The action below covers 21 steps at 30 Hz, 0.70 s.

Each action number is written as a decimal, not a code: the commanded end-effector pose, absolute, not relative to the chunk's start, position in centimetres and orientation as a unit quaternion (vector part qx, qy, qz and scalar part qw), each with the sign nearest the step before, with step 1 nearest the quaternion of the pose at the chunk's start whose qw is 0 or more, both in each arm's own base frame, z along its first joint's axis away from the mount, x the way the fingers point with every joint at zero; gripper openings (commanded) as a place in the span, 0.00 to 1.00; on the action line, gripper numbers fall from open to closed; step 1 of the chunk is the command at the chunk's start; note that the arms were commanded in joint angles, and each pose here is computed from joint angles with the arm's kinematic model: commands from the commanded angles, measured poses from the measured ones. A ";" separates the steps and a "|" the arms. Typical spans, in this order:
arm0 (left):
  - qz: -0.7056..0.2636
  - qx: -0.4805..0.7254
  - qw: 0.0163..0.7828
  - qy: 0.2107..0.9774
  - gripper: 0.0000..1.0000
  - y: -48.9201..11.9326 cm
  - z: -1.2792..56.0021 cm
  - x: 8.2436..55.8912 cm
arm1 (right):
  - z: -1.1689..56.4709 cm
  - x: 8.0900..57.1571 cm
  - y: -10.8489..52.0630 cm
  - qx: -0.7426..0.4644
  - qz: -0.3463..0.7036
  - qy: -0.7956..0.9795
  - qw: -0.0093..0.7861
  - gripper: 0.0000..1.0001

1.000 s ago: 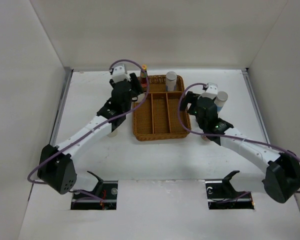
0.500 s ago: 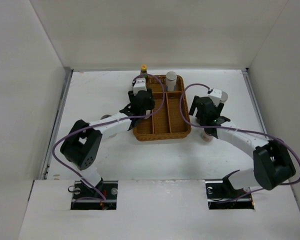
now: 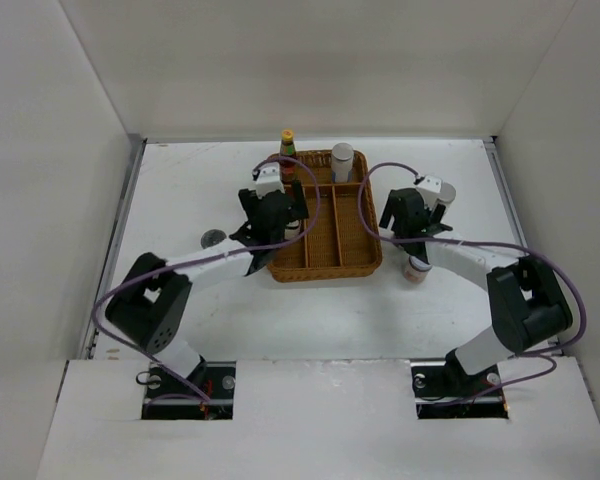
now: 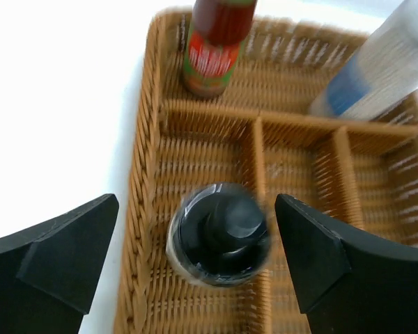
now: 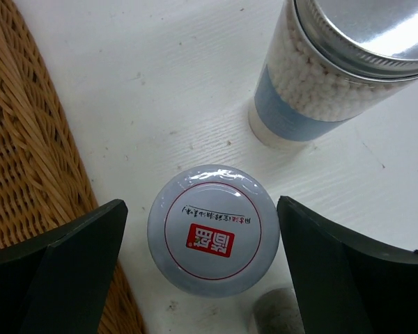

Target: Organize the condiment bottles

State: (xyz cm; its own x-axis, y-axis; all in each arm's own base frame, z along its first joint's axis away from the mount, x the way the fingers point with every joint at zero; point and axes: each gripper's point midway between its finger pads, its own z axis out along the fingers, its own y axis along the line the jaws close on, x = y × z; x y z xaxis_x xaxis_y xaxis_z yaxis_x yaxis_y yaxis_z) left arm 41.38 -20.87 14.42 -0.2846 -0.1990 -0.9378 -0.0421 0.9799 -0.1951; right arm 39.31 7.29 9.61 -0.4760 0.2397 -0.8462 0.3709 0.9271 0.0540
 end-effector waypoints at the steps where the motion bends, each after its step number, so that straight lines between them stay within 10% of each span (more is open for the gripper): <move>1: -0.141 -0.110 0.672 0.719 1.00 -20.7 25.0 40.1 | 11.4 41.3 8.0 0.195 -0.045 0.837 0.509 0.92; 9: -0.142 -0.142 0.712 0.672 1.00 -16.0 31.0 34.6 | 14.4 42.3 6.3 0.223 -0.061 0.804 0.548 0.49; 21: 0.014 -0.202 0.622 0.757 1.00 -6.1 22.3 30.1 | 26.3 42.1 17.1 0.104 0.064 0.743 0.658 0.47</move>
State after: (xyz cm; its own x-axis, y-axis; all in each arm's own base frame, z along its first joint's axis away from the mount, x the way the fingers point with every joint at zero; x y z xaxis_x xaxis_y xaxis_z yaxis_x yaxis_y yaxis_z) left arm 31.62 -9.01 24.97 -0.0819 -0.2996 -0.9505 -0.2175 0.9361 -0.2763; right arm 40.46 12.01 17.24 -0.3281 0.1422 -0.9339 0.2320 0.9705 0.0663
